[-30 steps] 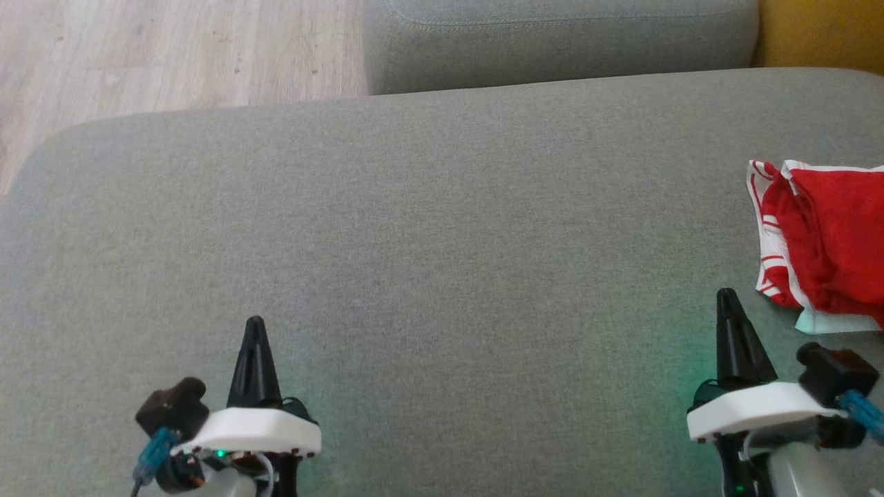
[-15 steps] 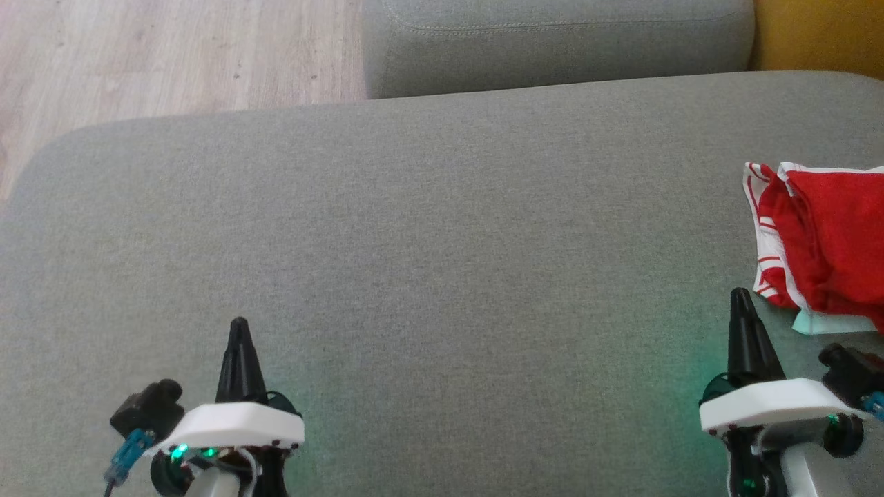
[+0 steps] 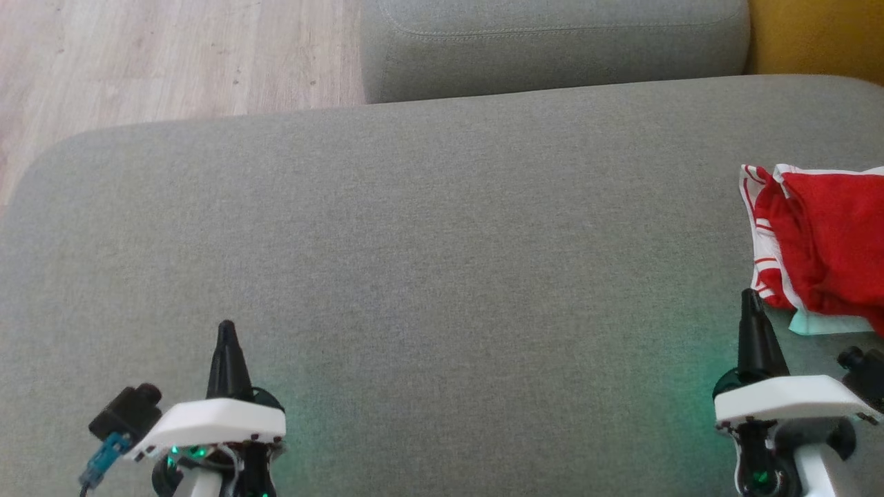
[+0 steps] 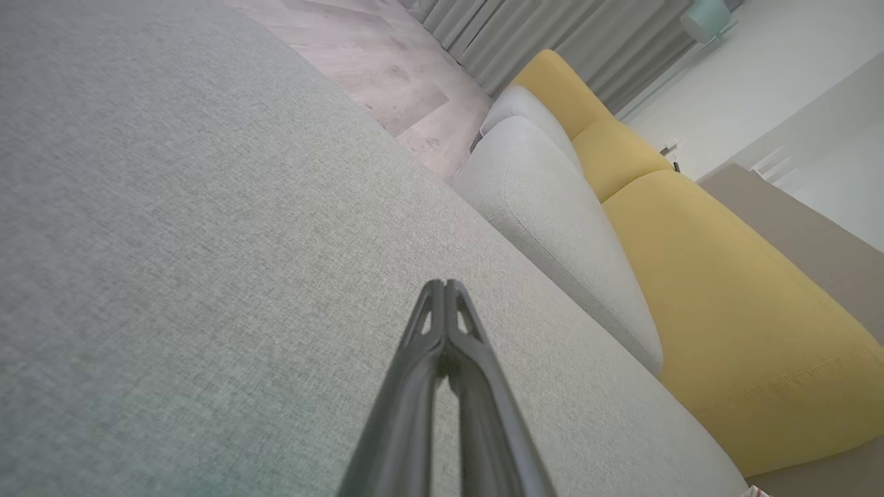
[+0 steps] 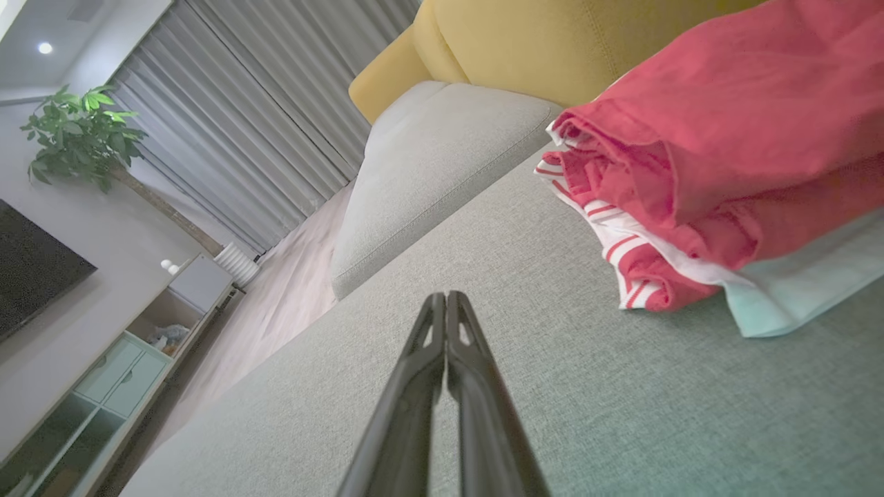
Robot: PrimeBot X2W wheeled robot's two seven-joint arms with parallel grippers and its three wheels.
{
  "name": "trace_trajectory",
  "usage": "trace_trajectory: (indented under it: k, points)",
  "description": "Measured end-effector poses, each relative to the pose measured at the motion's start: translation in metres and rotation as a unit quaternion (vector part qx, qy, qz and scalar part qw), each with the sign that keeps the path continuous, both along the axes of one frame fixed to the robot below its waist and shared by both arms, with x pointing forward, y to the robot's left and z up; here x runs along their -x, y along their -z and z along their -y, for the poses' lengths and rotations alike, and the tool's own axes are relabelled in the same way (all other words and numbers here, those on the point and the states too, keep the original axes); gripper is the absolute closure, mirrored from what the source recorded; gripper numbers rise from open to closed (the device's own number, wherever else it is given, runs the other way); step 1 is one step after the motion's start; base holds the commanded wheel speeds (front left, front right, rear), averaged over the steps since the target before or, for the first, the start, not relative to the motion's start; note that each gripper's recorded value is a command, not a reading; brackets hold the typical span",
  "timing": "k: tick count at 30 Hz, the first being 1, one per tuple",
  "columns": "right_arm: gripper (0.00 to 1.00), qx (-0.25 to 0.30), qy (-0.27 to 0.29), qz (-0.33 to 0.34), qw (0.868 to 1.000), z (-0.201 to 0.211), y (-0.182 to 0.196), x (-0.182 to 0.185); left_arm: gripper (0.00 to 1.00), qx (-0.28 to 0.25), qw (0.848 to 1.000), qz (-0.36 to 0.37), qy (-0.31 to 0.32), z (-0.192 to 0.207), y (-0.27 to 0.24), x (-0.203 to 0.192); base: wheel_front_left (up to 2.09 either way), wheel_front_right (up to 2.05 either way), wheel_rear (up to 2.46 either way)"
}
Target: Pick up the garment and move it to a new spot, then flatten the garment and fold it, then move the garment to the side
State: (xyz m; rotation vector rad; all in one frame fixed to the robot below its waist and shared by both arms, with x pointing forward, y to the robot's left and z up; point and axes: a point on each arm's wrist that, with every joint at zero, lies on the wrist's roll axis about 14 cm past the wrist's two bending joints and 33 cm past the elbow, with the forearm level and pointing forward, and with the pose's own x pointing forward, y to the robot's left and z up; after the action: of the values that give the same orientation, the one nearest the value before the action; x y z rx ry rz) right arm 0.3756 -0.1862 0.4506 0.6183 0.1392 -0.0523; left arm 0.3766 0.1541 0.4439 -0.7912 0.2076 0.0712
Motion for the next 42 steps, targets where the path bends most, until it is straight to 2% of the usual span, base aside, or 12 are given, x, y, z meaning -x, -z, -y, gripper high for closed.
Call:
trace_trajectory:
  k: [13, 26, 42]
  points:
    - [1.0, -0.075, 0.02, -0.004, 0.997, 0.005, -0.001, 0.001, 1.0, 0.064, 0.998, 0.0, -0.013, -0.005, -0.004, -0.001, 0.0, 0.0, 0.0]
    - [1.0, -0.151, 0.034, -0.003, 0.988, 0.009, -0.004, 0.002, 1.0, 0.127, 0.992, 0.003, -0.023, -0.009, -0.009, -0.003, 0.0, 0.0, 0.0]
    - [1.0, -0.248, 0.053, 0.002, 0.967, 0.014, -0.008, 0.003, 1.0, 0.209, 0.977, 0.012, -0.032, -0.015, -0.016, -0.004, 0.0, 0.0, 0.0]
